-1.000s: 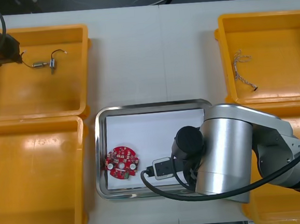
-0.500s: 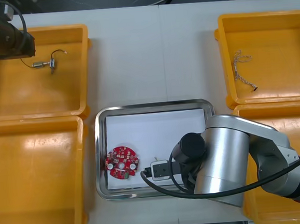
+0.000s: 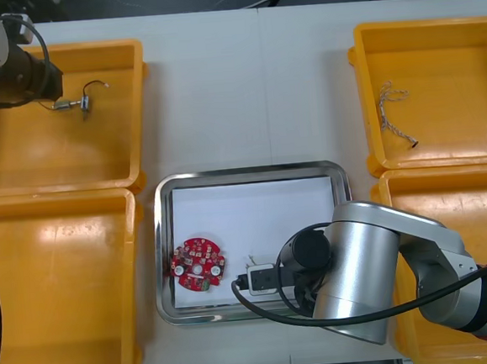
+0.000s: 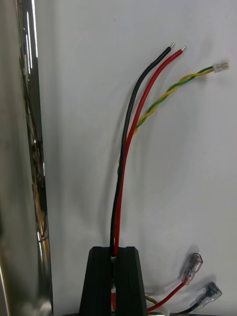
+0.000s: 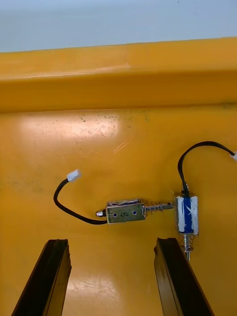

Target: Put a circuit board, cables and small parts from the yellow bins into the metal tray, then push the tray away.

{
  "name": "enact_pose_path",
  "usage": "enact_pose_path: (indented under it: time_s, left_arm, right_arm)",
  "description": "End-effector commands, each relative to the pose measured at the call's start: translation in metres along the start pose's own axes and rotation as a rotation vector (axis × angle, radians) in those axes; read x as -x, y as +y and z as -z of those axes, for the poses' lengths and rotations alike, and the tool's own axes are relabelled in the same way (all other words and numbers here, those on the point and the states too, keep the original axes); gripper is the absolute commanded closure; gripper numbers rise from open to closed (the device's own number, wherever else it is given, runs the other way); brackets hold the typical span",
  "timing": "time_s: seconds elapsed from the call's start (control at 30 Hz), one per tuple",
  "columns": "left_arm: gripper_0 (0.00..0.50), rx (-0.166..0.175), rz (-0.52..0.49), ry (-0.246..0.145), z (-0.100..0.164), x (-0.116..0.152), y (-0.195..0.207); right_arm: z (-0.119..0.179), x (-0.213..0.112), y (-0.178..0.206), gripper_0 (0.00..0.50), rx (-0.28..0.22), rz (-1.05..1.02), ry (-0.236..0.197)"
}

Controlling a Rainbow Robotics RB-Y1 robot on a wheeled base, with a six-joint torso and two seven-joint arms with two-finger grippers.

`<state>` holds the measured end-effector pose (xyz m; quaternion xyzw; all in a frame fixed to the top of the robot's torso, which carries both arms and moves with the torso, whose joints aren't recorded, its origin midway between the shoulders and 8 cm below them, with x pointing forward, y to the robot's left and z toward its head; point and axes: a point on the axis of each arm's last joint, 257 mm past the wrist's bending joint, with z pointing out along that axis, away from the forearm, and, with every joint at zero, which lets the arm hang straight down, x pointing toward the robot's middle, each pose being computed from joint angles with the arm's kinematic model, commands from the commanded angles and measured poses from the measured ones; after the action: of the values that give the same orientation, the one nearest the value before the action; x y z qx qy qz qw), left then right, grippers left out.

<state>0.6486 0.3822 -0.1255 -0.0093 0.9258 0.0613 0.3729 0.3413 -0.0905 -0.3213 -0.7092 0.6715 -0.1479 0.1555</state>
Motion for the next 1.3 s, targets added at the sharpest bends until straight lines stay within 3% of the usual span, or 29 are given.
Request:
enact_pose_path:
  time_s: [0.03,0.07,0.1,0.13,0.17,0.5,0.83,1.07,1.3]
  left_arm:
    - [0.0,-0.024,-0.064,-0.076,0.011,0.035,-0.014]
    - [0.0,-0.025,-0.061,-0.078,0.009,0.034,-0.014]
    - [0.0,-0.024,-0.063,-0.081,0.008,0.035,-0.014]
    - [0.0,-0.026,-0.059,-0.085,0.007,0.035,-0.014]
    - [0.0,-0.027,-0.059,-0.088,0.006,0.036,-0.014]
    - [0.0,-0.04,-0.04,-0.123,-0.01,0.036,-0.019]
    - [0.0,-0.062,-0.029,-0.119,-0.014,0.033,-0.036]
    - [0.0,-0.048,-0.033,-0.114,-0.016,0.031,-0.033]
    - [0.0,-0.04,-0.03,-0.115,-0.017,0.031,-0.032]
  right_arm:
    - [0.003,0.011,0.006,0.306,-0.004,-0.003,-0.026]
    - [0.004,0.011,0.004,0.187,-0.007,-0.007,-0.029]
    - [0.004,0.012,0.004,0.123,-0.007,-0.01,-0.032]
    - [0.005,0.012,0.003,0.028,-0.001,-0.015,-0.037]
    - [0.006,0.012,0.004,0.0,0.008,-0.02,-0.041]
    - [0.024,0.012,-0.008,0.0,0.0,-0.04,-0.063]
    - [0.06,0.009,-0.023,0.0,0.042,-0.102,-0.103]
    - [0.089,-0.002,-0.043,0.0,0.044,-0.17,-0.098]
    - [0.119,-0.006,-0.077,0.0,0.014,-0.299,-0.197]
